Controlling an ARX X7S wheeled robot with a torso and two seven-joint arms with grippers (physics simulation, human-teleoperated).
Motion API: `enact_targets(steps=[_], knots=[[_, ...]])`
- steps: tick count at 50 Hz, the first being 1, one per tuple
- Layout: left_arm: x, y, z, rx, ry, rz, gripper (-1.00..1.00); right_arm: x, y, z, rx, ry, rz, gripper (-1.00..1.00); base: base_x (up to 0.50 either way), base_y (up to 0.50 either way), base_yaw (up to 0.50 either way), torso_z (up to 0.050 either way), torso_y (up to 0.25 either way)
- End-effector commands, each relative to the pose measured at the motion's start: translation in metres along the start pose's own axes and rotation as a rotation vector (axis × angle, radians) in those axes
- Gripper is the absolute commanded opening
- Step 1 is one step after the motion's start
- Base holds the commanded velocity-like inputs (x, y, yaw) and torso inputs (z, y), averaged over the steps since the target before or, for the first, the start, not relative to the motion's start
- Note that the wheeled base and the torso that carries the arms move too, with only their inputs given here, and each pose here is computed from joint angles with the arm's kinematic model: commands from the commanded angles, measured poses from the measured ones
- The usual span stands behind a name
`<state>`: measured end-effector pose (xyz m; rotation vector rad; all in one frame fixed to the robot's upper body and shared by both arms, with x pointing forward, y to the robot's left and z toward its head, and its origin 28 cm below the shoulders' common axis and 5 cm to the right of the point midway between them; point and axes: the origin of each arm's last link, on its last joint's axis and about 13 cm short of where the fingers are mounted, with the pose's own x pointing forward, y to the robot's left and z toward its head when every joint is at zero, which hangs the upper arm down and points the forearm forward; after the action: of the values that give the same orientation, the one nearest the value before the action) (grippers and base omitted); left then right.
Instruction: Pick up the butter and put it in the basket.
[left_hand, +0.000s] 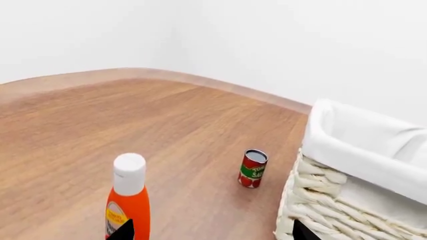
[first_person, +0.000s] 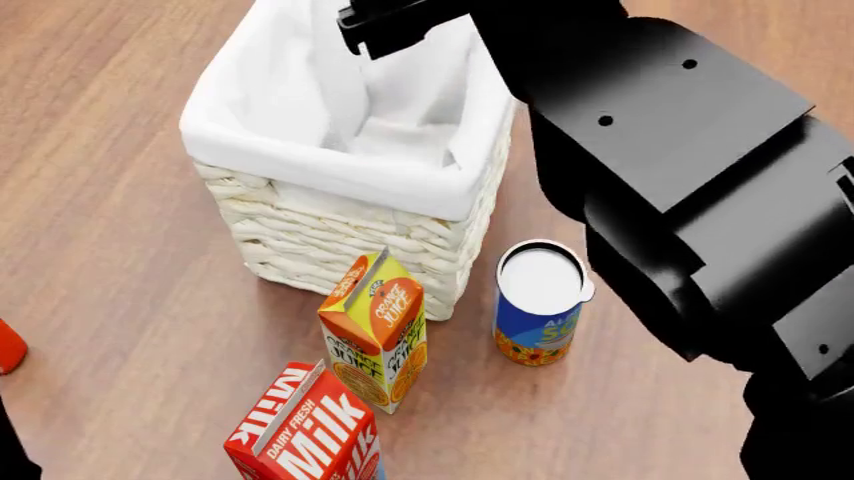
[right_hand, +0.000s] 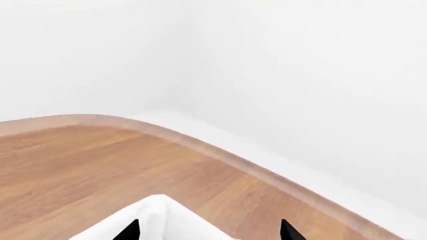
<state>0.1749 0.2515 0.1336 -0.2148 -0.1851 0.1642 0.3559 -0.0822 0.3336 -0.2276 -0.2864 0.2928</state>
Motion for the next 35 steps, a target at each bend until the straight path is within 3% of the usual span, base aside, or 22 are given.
enact_targets(steps=[1, 13, 22, 28, 31, 35], knots=[[-0.002, 0.001, 0.004, -0.008, -0.012, -0.006, 1.0, -0.021, -0.005, 0.005, -0.111, -0.094, -0.138, 1.0, 0.0, 0.0, 0.0, 0.0, 0.0], [-0.006, 0.001, 0.01, -0.021, -0.031, -0.013, 1.0, -0.065, -0.013, 0.002, -0.145, -0.124, -0.199, 1.0, 0.0, 0.0, 0.0, 0.0, 0.0], [-0.007, 0.001, 0.012, -0.021, -0.041, -0.023, 1.0, -0.101, -0.007, 0.002, -0.158, -0.155, -0.22, 1.0, 0.0, 0.0, 0.0, 0.0, 0.0], [-0.007, 0.003, 0.015, -0.023, -0.052, -0.022, 1.0, -0.118, -0.003, 0.005, -0.225, -0.164, -0.254, 1.0, 0.0, 0.0, 0.0, 0.0, 0.0], [-0.008, 0.004, 0.017, -0.014, -0.081, -0.025, 1.0, -0.129, 0.002, 0.002, -0.344, -0.145, -0.288, 1.0, 0.0, 0.0, 0.0, 0.0, 0.0], [-0.012, 0.004, 0.021, -0.02, -0.098, -0.031, 1.0, -0.142, 0.007, -0.001, -0.308, -0.159, -0.285, 1.0, 0.0, 0.0, 0.0, 0.0, 0.0]])
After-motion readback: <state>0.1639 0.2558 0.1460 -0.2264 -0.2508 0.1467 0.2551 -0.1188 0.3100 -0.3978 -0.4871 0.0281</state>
